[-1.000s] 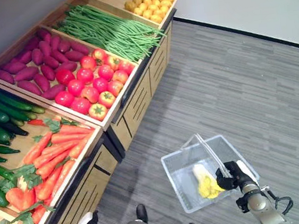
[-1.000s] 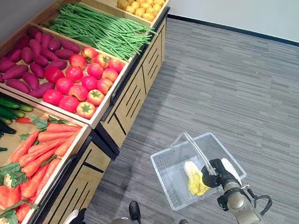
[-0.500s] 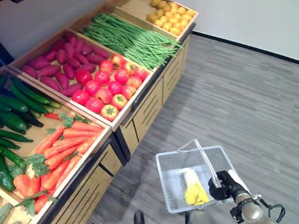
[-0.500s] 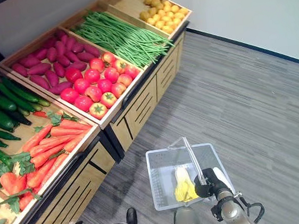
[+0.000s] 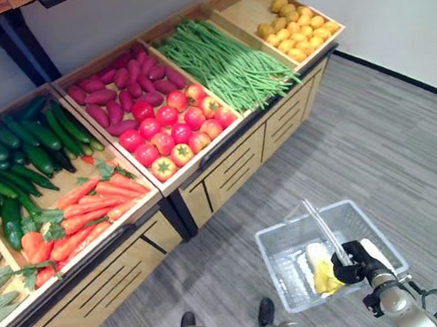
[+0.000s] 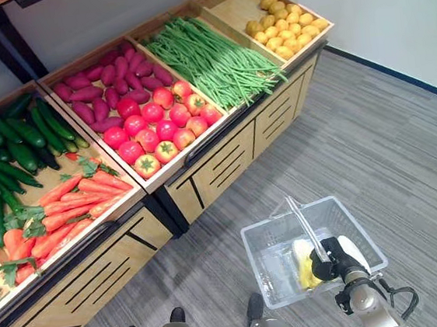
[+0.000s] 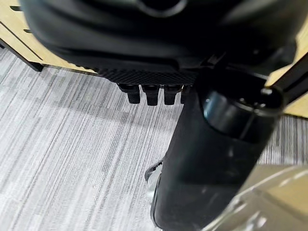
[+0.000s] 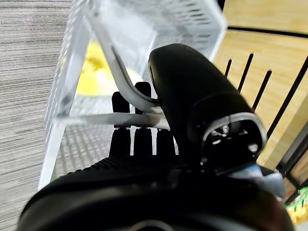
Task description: Get the vegetables into the basket
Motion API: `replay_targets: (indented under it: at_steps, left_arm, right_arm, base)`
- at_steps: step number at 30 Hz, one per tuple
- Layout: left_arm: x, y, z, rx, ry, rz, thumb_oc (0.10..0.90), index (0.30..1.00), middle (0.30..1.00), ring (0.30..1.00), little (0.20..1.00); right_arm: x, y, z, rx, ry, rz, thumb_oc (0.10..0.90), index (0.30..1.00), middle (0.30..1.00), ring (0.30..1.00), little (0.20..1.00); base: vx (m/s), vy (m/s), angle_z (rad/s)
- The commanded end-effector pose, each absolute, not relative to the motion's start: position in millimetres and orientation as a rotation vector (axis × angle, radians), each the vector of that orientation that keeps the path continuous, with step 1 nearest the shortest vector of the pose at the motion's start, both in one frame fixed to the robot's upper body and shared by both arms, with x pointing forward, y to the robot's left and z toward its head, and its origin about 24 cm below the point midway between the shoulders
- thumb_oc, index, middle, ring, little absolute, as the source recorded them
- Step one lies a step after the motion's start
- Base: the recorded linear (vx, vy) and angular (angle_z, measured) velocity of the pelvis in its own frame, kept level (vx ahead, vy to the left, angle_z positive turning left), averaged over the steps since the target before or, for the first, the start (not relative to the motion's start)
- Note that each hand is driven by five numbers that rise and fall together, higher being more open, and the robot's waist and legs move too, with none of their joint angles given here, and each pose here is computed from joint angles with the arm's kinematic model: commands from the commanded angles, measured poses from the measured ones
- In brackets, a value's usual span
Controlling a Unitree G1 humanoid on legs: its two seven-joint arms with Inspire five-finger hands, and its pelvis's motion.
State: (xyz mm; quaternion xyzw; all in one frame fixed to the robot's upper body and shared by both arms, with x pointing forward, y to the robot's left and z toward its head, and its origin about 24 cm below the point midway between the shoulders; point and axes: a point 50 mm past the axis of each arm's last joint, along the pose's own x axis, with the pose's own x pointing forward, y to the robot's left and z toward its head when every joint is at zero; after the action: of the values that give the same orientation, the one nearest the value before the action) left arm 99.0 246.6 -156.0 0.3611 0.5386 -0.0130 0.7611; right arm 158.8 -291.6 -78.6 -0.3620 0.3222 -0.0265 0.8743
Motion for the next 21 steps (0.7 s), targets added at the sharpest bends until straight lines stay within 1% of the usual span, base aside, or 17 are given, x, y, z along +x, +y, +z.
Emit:
replay_targets:
  at_steps: [1,3,6,11,17,21]
  left_arm:
    - [108,271,-146,0.842,1.163,0.049,0.9,1.0,1.0,1.0,1.0]
    - [117,265,-145,0.852,1.135,0.027,0.9,1.0,1.0,1.0,1.0]
    - [118,262,-146,0.867,1.133,0.004,0.9,1.0,1.0,1.0,1.0]
    - [104,266,-149,0.886,1.171,-0.01,0.9,1.0,1.0,1.0,1.0]
    - [108,270,-147,0.876,1.162,0.019,0.9,1.0,1.0,1.0,1.0]
    - [109,277,-144,0.872,1.157,0.058,0.9,1.0,1.0,1.0,1.0]
  right_arm:
    - [200,-290,-31,-0.76,0.364,-0.13,0.4,0.3,0.3,0.3,0.3]
    - [195,-291,-33,-0.753,0.377,-0.15,0.4,0.3,0.3,0.3,0.3]
    - [193,-292,-33,-0.757,0.378,-0.159,0.4,0.3,0.3,0.3,0.3]
    - [190,-286,-41,-0.726,0.408,-0.155,0.4,0.3,0.3,0.3,0.3]
    - [194,-280,-47,-0.701,0.425,-0.157,0.4,0.3,0.3,0.3,0.3]
    - [193,-279,-60,-0.696,0.485,-0.189,0.4,0.3,0.3,0.3,0.3]
  base:
    - [0.01,-0.003,0.83]
    - [0.06,0.02,0.89]
    - [0.08,0.074,0.74]
    - [0.18,0.242,0.11]
    - [0.08,0.161,0.13]
    - [0.07,0.223,-0.03]
